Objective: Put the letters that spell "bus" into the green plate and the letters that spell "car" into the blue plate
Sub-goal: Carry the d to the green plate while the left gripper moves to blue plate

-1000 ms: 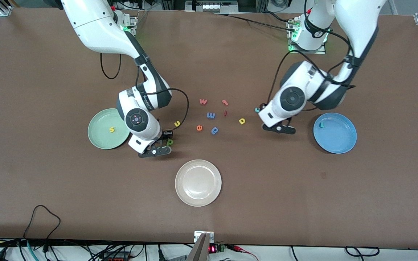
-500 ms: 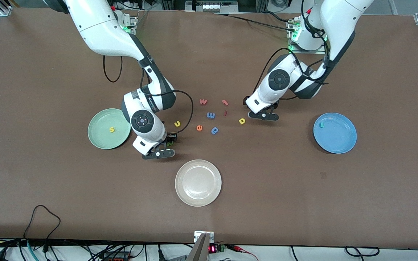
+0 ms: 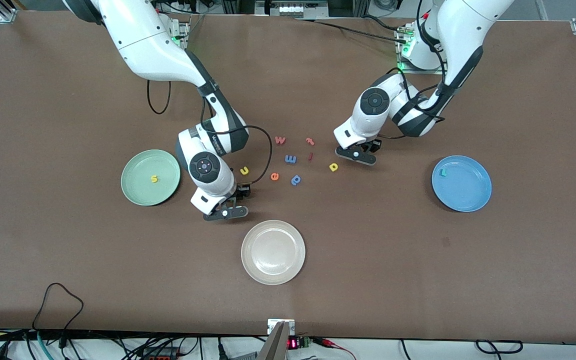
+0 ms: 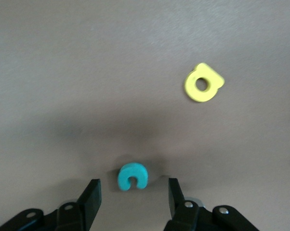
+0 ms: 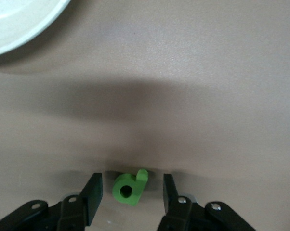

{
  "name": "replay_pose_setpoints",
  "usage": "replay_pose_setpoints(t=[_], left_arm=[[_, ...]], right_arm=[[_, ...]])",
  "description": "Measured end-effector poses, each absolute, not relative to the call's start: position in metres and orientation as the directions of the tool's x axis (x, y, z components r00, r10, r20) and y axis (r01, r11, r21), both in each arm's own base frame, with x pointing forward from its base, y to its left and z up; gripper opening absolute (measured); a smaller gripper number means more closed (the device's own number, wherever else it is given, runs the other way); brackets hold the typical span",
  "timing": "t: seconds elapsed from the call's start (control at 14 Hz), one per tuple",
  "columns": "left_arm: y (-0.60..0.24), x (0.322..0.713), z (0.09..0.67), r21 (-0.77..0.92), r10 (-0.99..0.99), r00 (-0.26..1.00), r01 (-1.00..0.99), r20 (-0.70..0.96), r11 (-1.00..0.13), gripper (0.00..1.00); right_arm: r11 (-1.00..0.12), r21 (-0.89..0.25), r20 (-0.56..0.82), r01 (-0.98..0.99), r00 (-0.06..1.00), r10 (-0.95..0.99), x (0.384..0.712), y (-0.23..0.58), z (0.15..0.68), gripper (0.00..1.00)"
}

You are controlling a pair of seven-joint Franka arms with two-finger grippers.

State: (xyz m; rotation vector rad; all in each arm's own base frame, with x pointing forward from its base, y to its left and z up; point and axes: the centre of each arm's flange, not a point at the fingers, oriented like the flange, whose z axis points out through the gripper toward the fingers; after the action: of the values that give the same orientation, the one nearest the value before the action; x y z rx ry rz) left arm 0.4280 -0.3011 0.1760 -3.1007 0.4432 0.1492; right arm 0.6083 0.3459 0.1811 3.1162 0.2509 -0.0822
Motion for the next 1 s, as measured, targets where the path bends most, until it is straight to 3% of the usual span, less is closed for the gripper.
replay_pose_setpoints(t=[0.07, 0.14, 0.36, 0.43, 0.5, 0.64, 0.71, 1.0], left_arm=[[-0.302, 0.427, 0.173, 0.017, -0.281, 0.955, -0.281, -0.093, -0.960, 0.63], [-0.302, 0.427, 0.169, 0.024, -0.281, 0.955, -0.280, -0.094, -0.960, 0.56], [-0.301, 0.430, 0.172, 0.024, -0.279, 0.956, -0.278, -0.086, -0.960, 0.27], [-0.301, 0.430, 0.172, 0.024, -0.279, 0.957, -0.278, -0.086, -0.960, 0.27], [-0.301, 0.430, 0.172, 0.024, -0.279, 0.957, -0.278, -0.086, -0.960, 0.27], [-0.299, 0.431, 0.172, 0.006, -0.275, 0.956, -0.276, -0.104, -0.961, 0.27], [-0.293, 0.436, 0.176, -0.028, -0.266, 0.955, -0.272, -0.131, -0.962, 0.27], [-0.248, 0.490, 0.239, -0.193, -0.253, 0.939, -0.299, -0.232, -0.934, 0.27]], right_arm=[[-0.987, 0.011, -0.055, 0.160, 0.986, 0.160, 0.608, 0.346, 0.180, 0.59], [-0.987, 0.012, -0.057, 0.160, 0.986, 0.159, 0.608, 0.346, 0.178, 0.59], [-0.987, 0.013, -0.059, 0.161, 0.985, 0.160, 0.607, 0.346, 0.177, 0.56], [-0.987, 0.013, -0.059, 0.161, 0.985, 0.160, 0.607, 0.346, 0.177, 0.52], [-0.987, 0.012, -0.058, 0.160, 0.986, 0.159, 0.608, 0.346, 0.177, 0.41], [-0.987, 0.012, -0.057, 0.161, 0.986, 0.160, 0.608, 0.346, 0.178, 0.37], [-0.987, 0.012, -0.056, 0.160, 0.986, 0.160, 0.608, 0.346, 0.178, 0.27], [-0.987, 0.012, -0.056, 0.161, 0.986, 0.160, 0.608, 0.346, 0.179, 0.27]])
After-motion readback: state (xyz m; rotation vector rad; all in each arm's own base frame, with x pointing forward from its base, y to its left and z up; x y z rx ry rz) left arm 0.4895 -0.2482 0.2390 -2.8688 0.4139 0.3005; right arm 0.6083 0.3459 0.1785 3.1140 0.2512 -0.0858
